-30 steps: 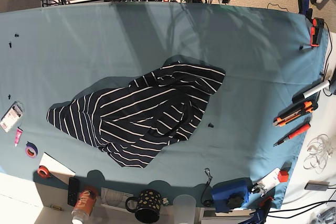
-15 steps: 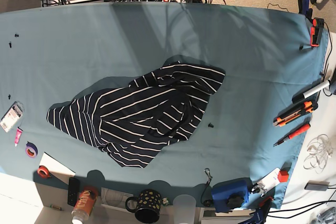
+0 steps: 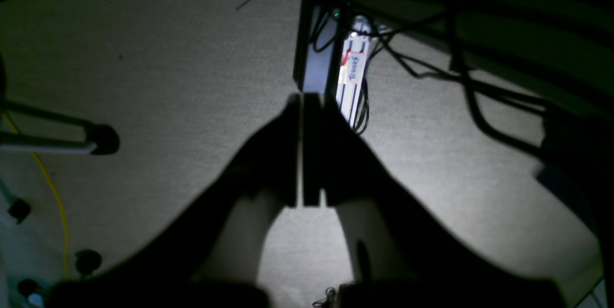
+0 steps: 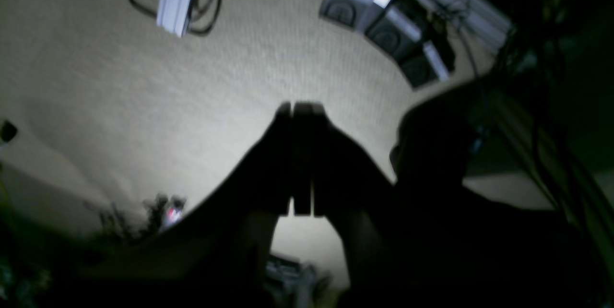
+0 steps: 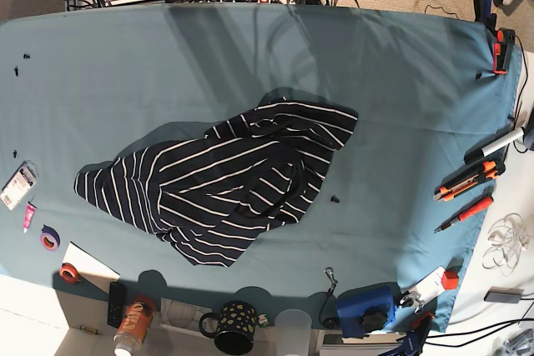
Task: Layout the t-shirt on the table in an organized manner, then fold the t-shirt properly
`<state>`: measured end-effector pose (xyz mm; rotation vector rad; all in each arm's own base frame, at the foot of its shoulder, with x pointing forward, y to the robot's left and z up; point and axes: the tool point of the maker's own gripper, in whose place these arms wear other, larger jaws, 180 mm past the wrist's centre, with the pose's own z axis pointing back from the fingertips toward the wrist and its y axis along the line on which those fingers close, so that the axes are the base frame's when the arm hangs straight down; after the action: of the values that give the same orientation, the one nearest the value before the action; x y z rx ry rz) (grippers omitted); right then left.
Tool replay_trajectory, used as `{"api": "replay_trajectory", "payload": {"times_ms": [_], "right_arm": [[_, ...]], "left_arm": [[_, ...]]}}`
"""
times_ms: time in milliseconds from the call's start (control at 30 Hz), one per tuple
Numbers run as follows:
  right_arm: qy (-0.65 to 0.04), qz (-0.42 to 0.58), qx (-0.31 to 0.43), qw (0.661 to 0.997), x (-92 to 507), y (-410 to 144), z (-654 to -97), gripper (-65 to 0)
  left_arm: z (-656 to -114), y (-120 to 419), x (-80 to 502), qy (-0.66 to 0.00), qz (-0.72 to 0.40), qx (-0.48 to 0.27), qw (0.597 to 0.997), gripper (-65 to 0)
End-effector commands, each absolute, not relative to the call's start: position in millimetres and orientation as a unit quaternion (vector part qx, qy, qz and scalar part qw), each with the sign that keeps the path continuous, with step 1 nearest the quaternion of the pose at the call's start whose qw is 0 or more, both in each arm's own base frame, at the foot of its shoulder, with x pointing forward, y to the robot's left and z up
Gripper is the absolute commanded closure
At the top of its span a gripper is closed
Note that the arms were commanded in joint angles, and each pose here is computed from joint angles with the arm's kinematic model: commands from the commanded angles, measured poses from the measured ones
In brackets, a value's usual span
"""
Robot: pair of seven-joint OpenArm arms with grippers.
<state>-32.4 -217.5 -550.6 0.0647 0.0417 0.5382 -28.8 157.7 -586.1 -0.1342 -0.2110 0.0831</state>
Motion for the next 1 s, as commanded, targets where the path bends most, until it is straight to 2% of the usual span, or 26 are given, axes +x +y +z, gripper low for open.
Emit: {"api": "replay_trajectory", "payload": {"times_ms": [0, 333, 533, 833, 967], "right_arm": [[0.017, 0.261, 0.028, 0.965, -32.3, -223.0, -542.7, 0.0], [-0.019, 0.185, 0.046, 0.982, -13.7, -223.1, -470.1, 0.0], [-0.082, 0.178, 0.078, 0.978, 11.8, -212.3, -415.0, 0.0], [-0.214, 0.196, 0.054, 0.955, 76.5, -215.9, -329.1, 0.0], [-0.267, 0.199, 0.025, 0.943, 97.6, -224.6, -302.7, 0.0]], "left_arm": [[-578.2, 164.9, -32.7, -0.108, 0.039, -0.064, 0.991, 0.0], [-509.7, 157.5, -31.3, -0.108, 0.034, -0.093, 0.989, 0.0], [-455.7, 145.2, -16.2, -0.127, -0.005, -0.101, 0.987, 0.0], [-360.1, 127.1, 42.8, -0.249, -0.059, -0.101, 0.961, 0.0], [-338.3, 122.2, 61.5, -0.288, -0.070, -0.101, 0.950, 0.0]]}}
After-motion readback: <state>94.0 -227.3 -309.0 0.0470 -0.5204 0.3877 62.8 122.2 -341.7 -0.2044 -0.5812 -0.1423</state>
